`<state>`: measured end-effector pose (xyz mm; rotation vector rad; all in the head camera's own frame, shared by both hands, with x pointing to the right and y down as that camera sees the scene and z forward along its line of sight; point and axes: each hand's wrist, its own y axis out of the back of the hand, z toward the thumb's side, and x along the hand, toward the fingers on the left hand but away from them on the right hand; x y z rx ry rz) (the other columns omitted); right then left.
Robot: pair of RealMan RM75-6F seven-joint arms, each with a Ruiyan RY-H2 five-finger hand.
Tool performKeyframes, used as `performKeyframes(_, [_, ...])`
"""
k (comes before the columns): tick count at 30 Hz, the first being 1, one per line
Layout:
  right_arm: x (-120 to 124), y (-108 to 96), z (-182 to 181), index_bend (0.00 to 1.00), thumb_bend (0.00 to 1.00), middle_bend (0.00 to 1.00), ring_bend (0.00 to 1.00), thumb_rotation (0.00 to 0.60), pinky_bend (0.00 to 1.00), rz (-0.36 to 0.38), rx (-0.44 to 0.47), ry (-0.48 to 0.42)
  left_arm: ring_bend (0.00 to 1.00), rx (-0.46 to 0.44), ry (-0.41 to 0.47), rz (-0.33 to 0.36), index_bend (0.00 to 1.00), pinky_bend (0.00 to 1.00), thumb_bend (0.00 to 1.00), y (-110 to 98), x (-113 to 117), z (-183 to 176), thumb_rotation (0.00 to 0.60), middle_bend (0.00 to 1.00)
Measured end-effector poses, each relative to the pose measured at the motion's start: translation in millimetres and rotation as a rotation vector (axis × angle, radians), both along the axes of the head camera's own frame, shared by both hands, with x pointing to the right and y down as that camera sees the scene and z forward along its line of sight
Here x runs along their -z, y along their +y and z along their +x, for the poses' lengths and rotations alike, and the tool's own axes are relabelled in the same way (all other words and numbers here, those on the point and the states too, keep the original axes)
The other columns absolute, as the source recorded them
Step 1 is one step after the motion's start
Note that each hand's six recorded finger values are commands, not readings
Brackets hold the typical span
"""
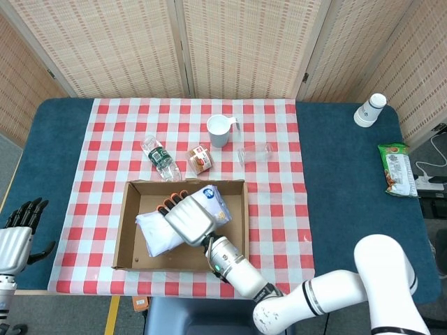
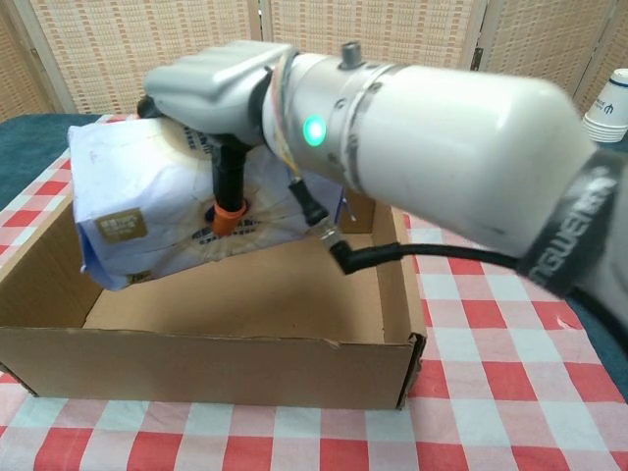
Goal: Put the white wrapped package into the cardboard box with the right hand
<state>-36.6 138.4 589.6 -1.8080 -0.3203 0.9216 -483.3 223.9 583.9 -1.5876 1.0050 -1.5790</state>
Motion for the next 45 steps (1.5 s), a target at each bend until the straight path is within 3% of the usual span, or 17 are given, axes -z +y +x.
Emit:
performKeyframes(5, [-19, 2, -9, 0.43, 0.0, 0.31, 0.24, 0.6, 0.36, -0.025, -0.011, 0.023, 0.0, 0.015, 0.009, 0.006, 0.0, 0.13, 0.28, -2, 3, -4, 0.6, 0.0])
performKeyframes(7, [-26, 3, -11, 0.37, 0.0, 0.31, 0.21, 0.6, 0.32, -0.034, -0.009, 0.029, 0.0, 0.017, 0.008, 0.007, 0.0, 0.13, 0.28, -2, 3, -5, 0.6, 0.0])
performKeyframes(9, [-31, 5, -12, 0.23, 0.0, 0.23, 0.09, 0.6, 0.15, -0.053, -0.002, 0.03, 0.0, 0.019, 0.011, 0.006, 0.0, 0.13, 0.28, -2, 3, -6, 0.6, 0.0])
performKeyframes(10, [-33, 6, -12, 0.11, 0.0, 0.13, 0.02, 0.6, 0.05, -0.066, 0.0, 0.028, 0.0, 0.021, 0.013, 0.006, 0.0, 0.13, 0.28, -2, 3, -6, 0.6, 0.0])
performKeyframes(12, [-35, 6, -12, 0.01, 0.0, 0.02, 0.0, 0.6, 0.0, -0.091, -0.001, 0.019, 0.0, 0.021, 0.015, 0.005, 0.0, 0.13, 0.28, -3, 4, -6, 0.6, 0.0])
performKeyframes(16, [-30, 1, -9, 0.0, 0.0, 0.0, 0.0, 0.6, 0.0, -0.103, -0.019, -0.016, 0.0, 0.018, 0.014, 0.0, 0.0, 0.13, 0.28, -2, 3, -6, 0.6, 0.0])
performKeyframes(25, [-1, -20, 22, 0.0, 0.0, 0.0, 0.0, 0.6, 0.0, -0.027, -0.066, -0.051, 0.0, 0.003, 0.004, -0.018, 0.0, 0.13, 0.28, 0, -2, -2, 0.6, 0.0])
performKeyframes(31, [32, -42, 82, 0.0, 0.0, 0.0, 0.0, 0.6, 0.0, 0.059, -0.138, -0.027, 0.0, -0.008, -0.004, -0.032, 0.0, 0.13, 0.28, 1, -7, 1, 0.6, 0.0])
performKeyframes(37, [59, -57, 186, 0.0, 0.0, 0.0, 0.0, 0.6, 0.0, 0.145, -0.277, 0.076, 0.0, -0.024, -0.005, -0.041, 0.0, 0.13, 0.28, 4, -10, 6, 0.6, 0.0])
performKeyframes(40, [72, -58, 242, 0.0, 0.0, 0.0, 0.0, 0.6, 0.0, 0.174, -0.364, 0.109, 0.0, -0.027, -0.008, -0.045, 0.0, 0.13, 0.28, 4, -11, 7, 0.6, 0.0])
performKeyframes(45, [80, -41, 318, 0.0, 0.0, 0.0, 0.0, 0.6, 0.0, 0.169, -0.486, 0.1, 0.0, -0.035, -0.016, -0.049, 0.0, 0.13, 0.28, 5, -13, 9, 0.6, 0.0])
